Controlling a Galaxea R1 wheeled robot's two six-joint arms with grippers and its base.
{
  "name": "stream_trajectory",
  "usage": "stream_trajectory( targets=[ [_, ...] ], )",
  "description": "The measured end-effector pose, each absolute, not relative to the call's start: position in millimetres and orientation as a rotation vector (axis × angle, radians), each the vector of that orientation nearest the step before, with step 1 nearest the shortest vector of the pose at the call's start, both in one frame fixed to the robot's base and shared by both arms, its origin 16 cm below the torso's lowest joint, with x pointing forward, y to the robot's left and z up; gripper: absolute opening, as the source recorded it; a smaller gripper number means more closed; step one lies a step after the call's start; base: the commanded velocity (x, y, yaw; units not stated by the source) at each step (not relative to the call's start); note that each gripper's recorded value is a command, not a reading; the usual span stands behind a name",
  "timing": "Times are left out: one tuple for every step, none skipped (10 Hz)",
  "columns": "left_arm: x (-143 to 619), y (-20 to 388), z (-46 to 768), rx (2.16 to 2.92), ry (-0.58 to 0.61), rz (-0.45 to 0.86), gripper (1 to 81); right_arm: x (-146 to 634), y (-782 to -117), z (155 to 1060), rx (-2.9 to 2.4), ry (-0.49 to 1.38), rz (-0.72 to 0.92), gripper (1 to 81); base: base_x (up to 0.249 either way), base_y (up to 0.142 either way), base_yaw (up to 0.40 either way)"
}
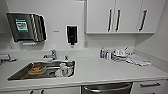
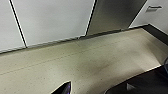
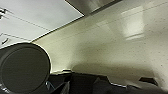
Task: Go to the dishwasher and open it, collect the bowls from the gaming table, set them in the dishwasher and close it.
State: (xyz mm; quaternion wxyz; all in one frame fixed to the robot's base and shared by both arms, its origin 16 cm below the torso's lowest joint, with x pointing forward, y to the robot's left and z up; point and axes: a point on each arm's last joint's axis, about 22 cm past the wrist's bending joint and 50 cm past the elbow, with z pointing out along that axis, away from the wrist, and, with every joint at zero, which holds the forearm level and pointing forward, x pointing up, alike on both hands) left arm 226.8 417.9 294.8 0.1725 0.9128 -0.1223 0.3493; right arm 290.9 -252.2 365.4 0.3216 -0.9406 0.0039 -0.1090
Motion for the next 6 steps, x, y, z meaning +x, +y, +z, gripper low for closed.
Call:
stream_trajectory(
  targets=[
    [234, 429, 300, 2.594, -0.369, 1.019, 81.1, 298, -249, 368, -2.465, -0.003, -0.287, 81.1, 0.0, 0.0, 0.0],
    [244, 429, 302, 2.583, -0.384, 1.036, 81.1, 315, -248, 374, -2.462, -0.025, -0.299, 81.1, 0.0, 0.0, 0.0],
    [253, 419, 306, 2.542, -0.357, 1.048, 81.1, 345, -246, 388, -2.451, -0.05, -0.334, 81.1, 0.0, 0.0, 0.0],
    [256, 408, 309, 2.501, -0.301, 1.041, 81.1, 371, -240, 405, -2.428, -0.065, -0.36, 81.1, 0.0, 0.0, 0.0],
    [256, 401, 315, 2.449, -0.254, 1.034, 81.1, 386, -228, 421, -2.398, -0.082, -0.363, 81.1, 0.0, 0.0, 0.0],
    [257, 394, 321, 2.401, -0.213, 1.026, 81.1, 389, -216, 431, -2.373, -0.091, -0.336, 81.1, 0.0, 0.0, 0.0]
  ],
)
